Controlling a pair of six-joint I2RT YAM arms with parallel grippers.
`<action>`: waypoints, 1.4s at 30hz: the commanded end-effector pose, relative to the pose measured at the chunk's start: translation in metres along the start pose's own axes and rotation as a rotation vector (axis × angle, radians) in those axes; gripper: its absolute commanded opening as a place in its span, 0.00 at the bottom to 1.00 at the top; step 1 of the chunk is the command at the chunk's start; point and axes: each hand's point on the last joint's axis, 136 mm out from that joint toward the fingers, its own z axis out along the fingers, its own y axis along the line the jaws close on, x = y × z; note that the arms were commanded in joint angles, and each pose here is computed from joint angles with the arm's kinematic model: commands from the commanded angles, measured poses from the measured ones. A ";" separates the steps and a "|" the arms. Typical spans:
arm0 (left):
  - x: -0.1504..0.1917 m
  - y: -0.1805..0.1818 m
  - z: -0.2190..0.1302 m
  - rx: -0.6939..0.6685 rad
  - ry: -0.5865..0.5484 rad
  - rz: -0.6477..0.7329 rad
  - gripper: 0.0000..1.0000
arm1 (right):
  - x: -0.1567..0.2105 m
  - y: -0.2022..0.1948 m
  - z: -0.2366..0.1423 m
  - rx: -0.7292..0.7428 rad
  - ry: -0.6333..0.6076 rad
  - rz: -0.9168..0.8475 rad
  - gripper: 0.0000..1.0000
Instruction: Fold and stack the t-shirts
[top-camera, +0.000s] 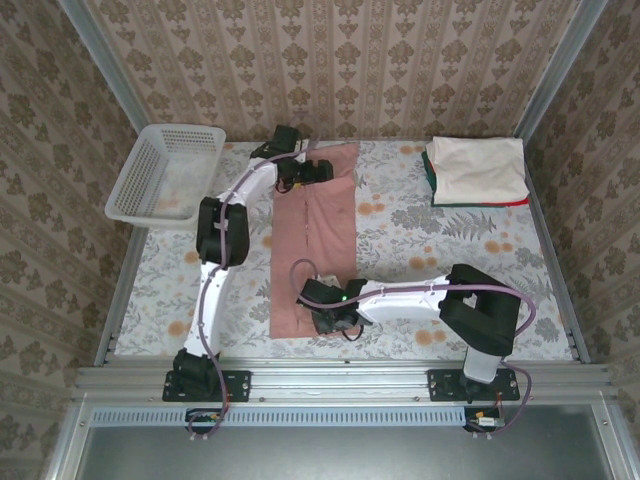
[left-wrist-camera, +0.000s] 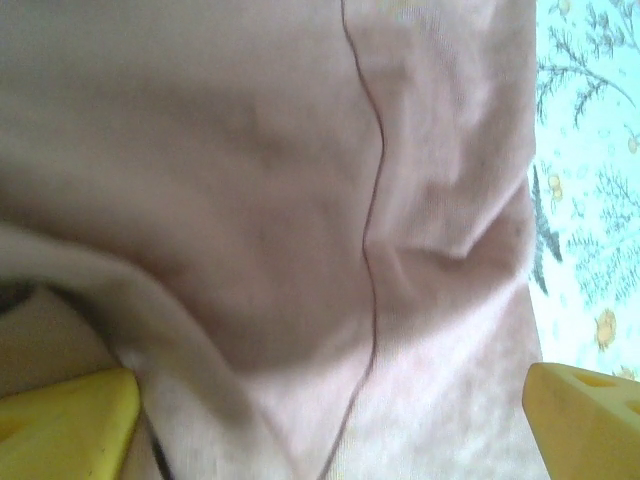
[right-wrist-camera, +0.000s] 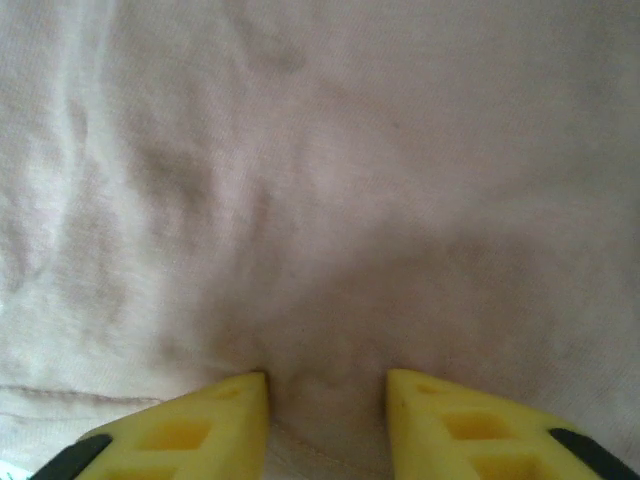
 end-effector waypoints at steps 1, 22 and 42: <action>-0.026 -0.033 -0.074 0.037 -0.087 0.062 1.00 | 0.003 -0.005 -0.002 0.017 0.008 0.003 0.26; 0.201 0.028 -0.194 -0.101 -0.060 -0.146 1.00 | 0.002 -0.010 -0.035 -0.003 -0.038 -0.013 0.32; 0.352 0.017 -0.180 -0.021 0.080 -0.169 0.66 | -0.013 0.012 -0.008 0.092 0.004 -0.104 0.12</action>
